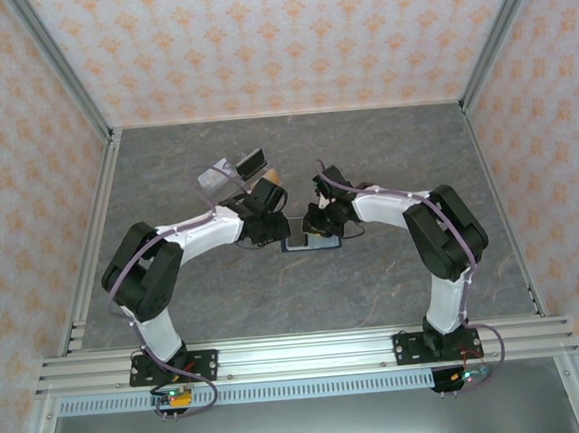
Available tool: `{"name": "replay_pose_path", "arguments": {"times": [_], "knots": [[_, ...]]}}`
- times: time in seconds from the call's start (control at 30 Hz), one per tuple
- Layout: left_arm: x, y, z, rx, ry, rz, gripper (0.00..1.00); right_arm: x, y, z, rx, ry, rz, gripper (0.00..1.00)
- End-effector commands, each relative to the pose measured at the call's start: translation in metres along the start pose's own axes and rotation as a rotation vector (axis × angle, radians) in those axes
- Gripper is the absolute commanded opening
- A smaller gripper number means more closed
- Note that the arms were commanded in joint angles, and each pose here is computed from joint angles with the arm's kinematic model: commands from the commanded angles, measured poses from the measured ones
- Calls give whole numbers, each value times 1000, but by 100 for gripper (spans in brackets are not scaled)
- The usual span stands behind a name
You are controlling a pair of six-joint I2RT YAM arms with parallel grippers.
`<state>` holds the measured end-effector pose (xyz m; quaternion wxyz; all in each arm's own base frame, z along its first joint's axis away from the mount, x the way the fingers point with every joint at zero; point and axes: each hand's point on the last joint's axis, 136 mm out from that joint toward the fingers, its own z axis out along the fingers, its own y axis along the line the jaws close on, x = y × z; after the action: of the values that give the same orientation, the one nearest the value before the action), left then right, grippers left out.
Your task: Take the credit cards out of the card holder
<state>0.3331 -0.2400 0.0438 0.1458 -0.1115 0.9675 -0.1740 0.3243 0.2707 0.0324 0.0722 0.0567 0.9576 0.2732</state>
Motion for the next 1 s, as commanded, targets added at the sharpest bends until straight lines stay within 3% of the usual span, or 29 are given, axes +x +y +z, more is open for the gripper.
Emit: {"name": "replay_pose_path", "arguments": {"times": [0.0, 0.37, 0.97], "knots": [[-8, -15, 4, 34, -12, -26, 24, 1, -6, 3, 14, 8, 12, 19], [-1, -7, 19, -10, 32, -38, 12, 5, -8, 3, -7, 20, 16, 16], [15, 17, 31, -98, 85, -47, 4, 6, 1, 6, -85, 40, 22, 18]]}}
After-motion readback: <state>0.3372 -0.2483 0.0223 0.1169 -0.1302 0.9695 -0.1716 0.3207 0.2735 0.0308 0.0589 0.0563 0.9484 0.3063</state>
